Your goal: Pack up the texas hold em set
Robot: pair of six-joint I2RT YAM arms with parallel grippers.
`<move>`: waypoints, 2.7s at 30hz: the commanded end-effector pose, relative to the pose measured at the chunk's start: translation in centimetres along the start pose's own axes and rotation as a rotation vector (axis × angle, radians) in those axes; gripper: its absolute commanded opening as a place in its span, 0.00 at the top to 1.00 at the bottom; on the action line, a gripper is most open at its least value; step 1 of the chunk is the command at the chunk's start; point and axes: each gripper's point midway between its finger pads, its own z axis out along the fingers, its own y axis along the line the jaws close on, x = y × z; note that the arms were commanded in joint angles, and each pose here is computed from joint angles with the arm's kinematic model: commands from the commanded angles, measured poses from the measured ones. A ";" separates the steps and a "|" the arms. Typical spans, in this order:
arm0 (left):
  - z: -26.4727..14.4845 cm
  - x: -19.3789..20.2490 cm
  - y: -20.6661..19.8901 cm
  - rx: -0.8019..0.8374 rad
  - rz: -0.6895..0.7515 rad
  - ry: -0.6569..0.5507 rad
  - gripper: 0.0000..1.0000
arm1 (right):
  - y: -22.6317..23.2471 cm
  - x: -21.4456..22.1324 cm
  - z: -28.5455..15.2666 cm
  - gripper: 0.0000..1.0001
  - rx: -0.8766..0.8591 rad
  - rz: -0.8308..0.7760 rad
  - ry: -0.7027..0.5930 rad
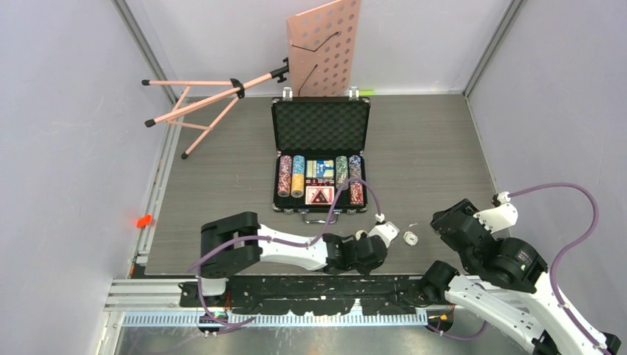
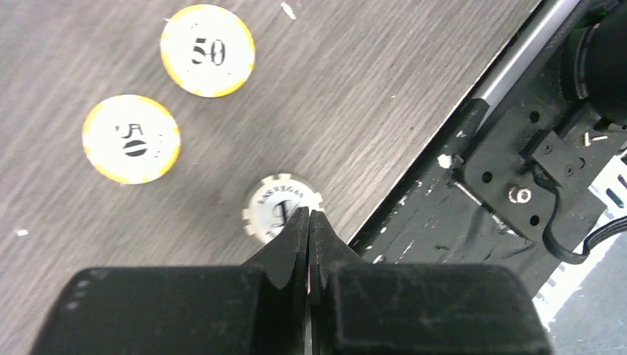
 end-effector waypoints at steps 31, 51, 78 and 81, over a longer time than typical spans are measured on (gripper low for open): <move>-15.1 0.7 14.9 -0.238 -0.205 -0.238 0.32 | -0.7 12.7 9.1 0.14 0.368 0.038 0.474; -15.5 0.9 15.6 -0.223 -0.195 -0.240 0.31 | -3.6 12.9 12.2 0.13 0.554 0.129 0.406; -16.3 1.0 16.2 -0.241 -0.193 -0.247 0.31 | -3.5 13.1 13.9 0.50 0.574 0.133 0.427; -16.6 0.9 16.4 -0.250 -0.191 -0.249 0.31 | -3.0 13.6 14.3 0.56 0.557 0.151 0.442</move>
